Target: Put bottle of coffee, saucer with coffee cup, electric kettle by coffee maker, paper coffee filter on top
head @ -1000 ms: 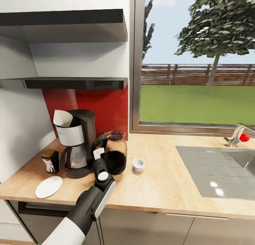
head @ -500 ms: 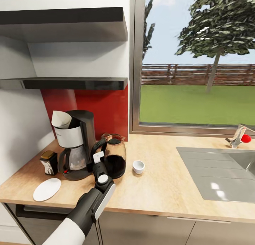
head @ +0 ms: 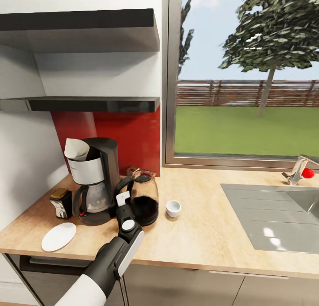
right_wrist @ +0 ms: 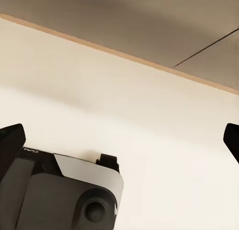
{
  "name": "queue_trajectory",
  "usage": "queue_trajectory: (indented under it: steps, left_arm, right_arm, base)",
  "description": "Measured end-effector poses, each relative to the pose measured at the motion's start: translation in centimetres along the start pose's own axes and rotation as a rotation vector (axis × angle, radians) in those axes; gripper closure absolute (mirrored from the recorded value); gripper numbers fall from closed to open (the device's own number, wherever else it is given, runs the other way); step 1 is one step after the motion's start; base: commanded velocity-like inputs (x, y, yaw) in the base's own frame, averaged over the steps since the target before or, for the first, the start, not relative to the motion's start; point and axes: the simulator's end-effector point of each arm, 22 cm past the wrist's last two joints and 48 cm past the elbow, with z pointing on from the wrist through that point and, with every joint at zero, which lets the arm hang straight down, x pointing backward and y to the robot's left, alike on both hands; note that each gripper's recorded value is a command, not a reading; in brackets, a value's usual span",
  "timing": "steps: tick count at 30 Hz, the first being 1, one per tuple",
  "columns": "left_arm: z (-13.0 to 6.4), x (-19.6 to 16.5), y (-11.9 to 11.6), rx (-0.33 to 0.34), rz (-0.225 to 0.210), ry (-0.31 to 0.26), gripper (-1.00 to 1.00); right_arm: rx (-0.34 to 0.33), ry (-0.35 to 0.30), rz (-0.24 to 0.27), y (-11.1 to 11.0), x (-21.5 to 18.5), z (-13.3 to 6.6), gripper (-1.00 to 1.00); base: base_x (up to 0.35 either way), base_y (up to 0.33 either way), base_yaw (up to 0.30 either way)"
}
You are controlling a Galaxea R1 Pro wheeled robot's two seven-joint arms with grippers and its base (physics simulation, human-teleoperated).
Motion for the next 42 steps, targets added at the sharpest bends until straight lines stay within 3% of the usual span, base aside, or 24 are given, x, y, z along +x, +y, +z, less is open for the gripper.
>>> queue_trajectory:
  steps: [5, 13, 34, 42]
  left_arm:
    - [0.0, 0.4, 0.0, 0.001, -0.016, 0.017, 1.00]
    - [0.2, -0.1, 0.5, -0.011, -0.054, -0.009, 1.00]
    - [1.3, 1.9, 0.4, -0.018, -0.064, -0.003, 1.00]
    - [1.3, 4.4, 0.8, -0.023, -0.052, 0.025, 1.00]
  right_arm:
    - [0.000, 0.000, 0.002, 0.0, 0.0, 0.0, -1.00]
    - [0.000, 0.001, 0.002, 0.0, 0.0, 0.0, -1.00]
    - [-0.007, 0.023, 0.003, 0.3, 0.8, 1.3, -1.00]
    - [-0.008, 0.028, 0.000, 0.3, 1.0, 2.1, -1.00]
  base:
    - [0.000, 0.000, 0.000]
    - [0.000, 0.000, 0.000]
    - [0.000, 0.000, 0.000]
    - [0.000, 0.000, 0.000]
